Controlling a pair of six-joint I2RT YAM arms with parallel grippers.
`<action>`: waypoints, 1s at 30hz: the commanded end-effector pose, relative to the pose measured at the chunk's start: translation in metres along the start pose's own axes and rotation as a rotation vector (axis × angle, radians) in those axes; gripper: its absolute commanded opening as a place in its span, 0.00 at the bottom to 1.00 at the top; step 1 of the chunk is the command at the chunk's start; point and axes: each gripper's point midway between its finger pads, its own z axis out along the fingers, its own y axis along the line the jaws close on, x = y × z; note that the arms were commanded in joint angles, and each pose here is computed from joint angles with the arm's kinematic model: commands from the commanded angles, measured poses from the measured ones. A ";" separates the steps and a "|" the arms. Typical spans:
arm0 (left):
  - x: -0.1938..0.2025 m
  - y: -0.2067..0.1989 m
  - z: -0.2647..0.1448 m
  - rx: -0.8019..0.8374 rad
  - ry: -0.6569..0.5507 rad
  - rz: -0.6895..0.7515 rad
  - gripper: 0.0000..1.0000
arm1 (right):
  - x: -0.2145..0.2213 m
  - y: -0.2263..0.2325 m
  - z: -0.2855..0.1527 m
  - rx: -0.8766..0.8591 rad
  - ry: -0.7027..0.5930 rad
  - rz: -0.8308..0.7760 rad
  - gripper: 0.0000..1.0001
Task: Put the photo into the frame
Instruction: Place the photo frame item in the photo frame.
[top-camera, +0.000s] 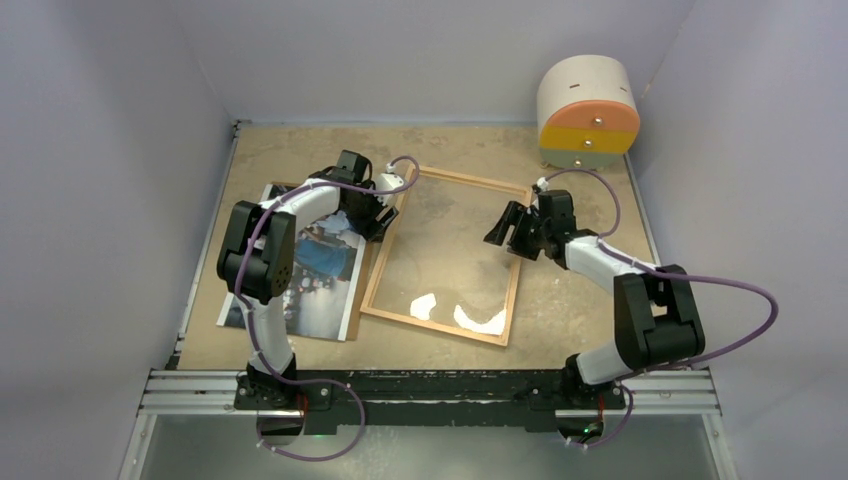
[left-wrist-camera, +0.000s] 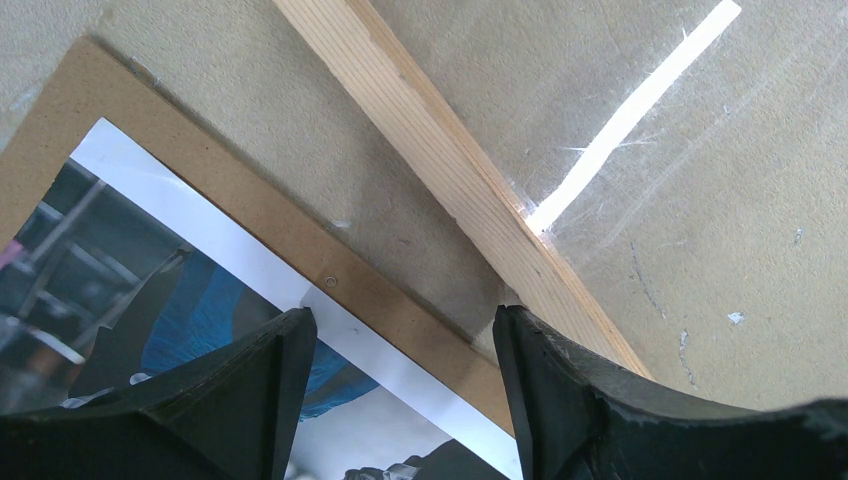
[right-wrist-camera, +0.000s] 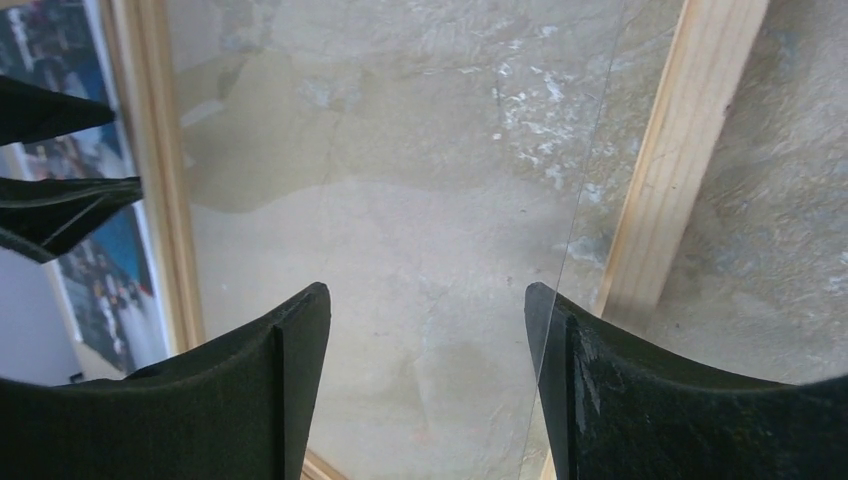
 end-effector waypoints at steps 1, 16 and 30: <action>0.006 -0.012 -0.001 0.061 0.025 -0.031 0.70 | -0.008 -0.008 0.001 0.097 -0.022 -0.058 0.74; 0.006 -0.010 -0.002 0.052 0.026 -0.028 0.70 | -0.021 -0.017 -0.018 0.233 -0.037 -0.112 0.95; 0.004 -0.011 -0.005 0.045 0.019 -0.021 0.70 | -0.035 -0.010 -0.003 0.220 -0.032 -0.106 0.90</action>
